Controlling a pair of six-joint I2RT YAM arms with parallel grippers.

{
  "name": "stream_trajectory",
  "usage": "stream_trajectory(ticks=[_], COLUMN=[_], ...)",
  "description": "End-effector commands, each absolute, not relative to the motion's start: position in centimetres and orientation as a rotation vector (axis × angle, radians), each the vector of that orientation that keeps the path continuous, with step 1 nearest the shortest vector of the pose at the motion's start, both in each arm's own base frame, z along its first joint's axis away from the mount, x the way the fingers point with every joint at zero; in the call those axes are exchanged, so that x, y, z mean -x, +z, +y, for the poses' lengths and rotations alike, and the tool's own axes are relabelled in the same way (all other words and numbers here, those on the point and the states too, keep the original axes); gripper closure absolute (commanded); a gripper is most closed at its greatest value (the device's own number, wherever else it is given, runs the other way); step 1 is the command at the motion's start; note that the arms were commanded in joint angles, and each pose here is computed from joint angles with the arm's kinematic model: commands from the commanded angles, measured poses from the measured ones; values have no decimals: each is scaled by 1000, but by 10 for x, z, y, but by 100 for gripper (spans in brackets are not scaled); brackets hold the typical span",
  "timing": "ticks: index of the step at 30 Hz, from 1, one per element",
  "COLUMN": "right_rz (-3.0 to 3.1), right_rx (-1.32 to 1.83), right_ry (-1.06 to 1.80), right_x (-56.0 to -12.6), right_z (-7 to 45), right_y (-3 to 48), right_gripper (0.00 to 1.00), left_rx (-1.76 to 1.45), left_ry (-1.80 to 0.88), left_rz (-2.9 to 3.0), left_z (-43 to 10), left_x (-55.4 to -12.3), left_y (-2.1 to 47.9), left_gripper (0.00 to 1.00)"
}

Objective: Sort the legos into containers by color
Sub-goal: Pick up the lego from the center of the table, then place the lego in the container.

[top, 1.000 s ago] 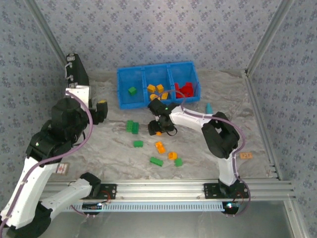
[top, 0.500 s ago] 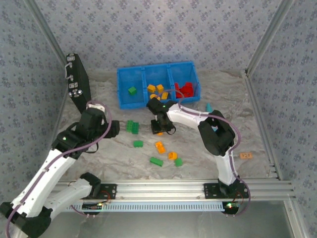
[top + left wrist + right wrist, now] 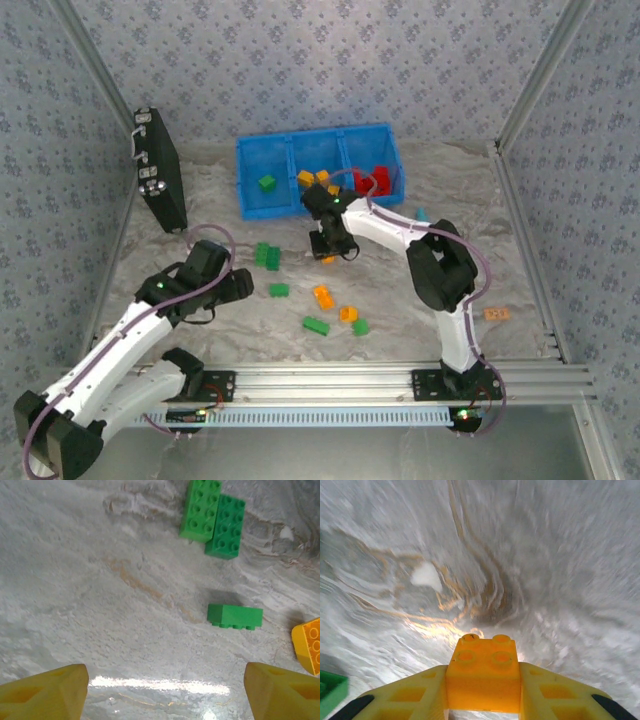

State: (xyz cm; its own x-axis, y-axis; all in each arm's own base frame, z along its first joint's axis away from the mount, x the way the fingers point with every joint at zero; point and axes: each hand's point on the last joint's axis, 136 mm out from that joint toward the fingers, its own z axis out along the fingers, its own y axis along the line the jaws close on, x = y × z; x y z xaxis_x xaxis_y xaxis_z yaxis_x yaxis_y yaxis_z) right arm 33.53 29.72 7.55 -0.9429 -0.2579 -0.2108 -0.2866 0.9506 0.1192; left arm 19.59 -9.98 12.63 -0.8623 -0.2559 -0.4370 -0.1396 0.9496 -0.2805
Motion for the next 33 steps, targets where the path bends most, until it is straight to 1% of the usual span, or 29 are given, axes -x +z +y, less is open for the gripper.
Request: stream_trajectory(ticks=[1, 4, 9, 14, 19, 24, 26, 29, 33], right_rz=[2790, 2719, 2631, 2574, 2549, 2537, 2524, 2508, 2482], right_rx=[450, 434, 366, 327, 306, 295, 311, 341, 380], right_ry=[241, 246, 279, 309, 339, 368, 370, 365, 379], right_x=[-358, -384, -432, -477, -513, -531, -534, -535, -535], right_z=[296, 298, 301, 309, 315, 312, 311, 311, 313], right_y=[133, 148, 160, 161, 152, 143, 143, 146, 152], right_gripper=[64, 64, 64, 64, 63, 57, 54, 51, 49], left_rx=[395, 430, 491, 532, 681, 890, 973, 1068, 1193], left_ry=[-430, -445, -462, -477, -534, -606, -668, -721, -759], left_rz=[2631, 2629, 2646, 2667, 2658, 2644, 2625, 2614, 2602], left_z=[-111, -114, -123, -136, -149, -163, -172, -183, -196], left_x=[-197, -200, -206, -208, -215, -221, -227, -233, -237], left_y=[116, 105, 90, 81, 74, 68, 70, 72, 74], left_gripper=[18, 18, 19, 20, 21, 23, 26, 29, 30])
